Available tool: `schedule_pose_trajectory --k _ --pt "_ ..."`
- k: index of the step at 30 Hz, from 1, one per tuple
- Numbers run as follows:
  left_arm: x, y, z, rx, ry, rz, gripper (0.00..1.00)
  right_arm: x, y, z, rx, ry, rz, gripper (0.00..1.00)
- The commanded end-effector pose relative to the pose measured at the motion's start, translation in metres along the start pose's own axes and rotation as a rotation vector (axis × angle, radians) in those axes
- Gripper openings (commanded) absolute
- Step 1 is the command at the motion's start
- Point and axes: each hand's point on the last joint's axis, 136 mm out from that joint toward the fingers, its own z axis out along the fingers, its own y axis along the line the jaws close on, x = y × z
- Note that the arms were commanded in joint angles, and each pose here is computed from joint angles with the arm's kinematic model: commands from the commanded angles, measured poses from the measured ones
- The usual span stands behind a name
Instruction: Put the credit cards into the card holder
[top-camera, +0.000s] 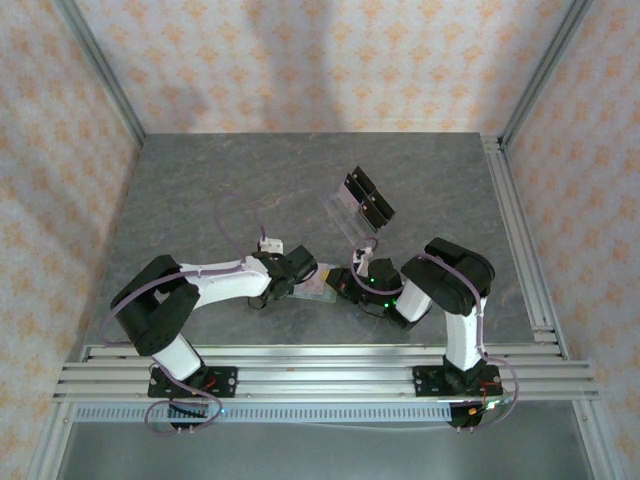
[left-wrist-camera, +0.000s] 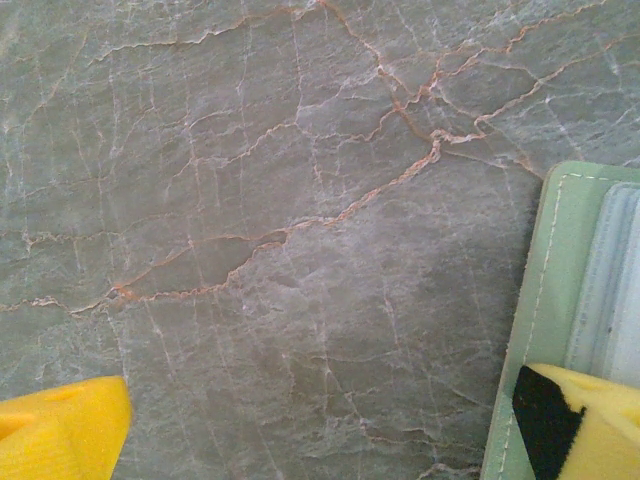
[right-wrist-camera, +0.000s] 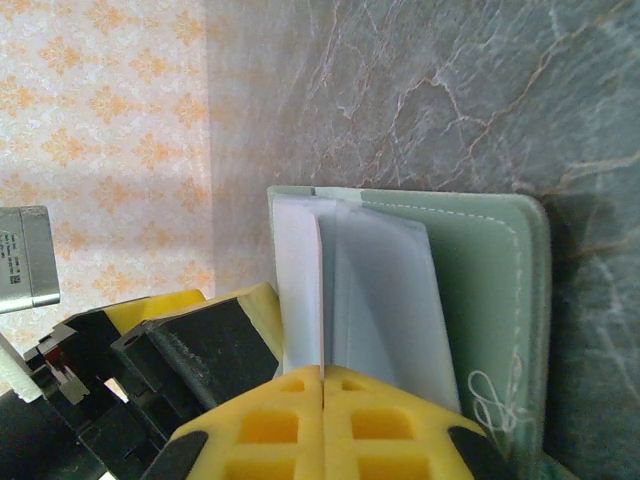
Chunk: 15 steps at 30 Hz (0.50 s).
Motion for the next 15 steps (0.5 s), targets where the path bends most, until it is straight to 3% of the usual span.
schedule_pose_trajectory --k 1,15 --pt "0.004 0.009 0.002 -0.057 -0.009 0.017 1.0 0.002 -0.011 -0.003 0.025 -0.001 0.001 0.0" --pt "0.004 0.01 0.002 -0.059 -0.007 0.019 1.0 0.006 -0.008 0.009 0.04 0.048 -0.019 0.0"
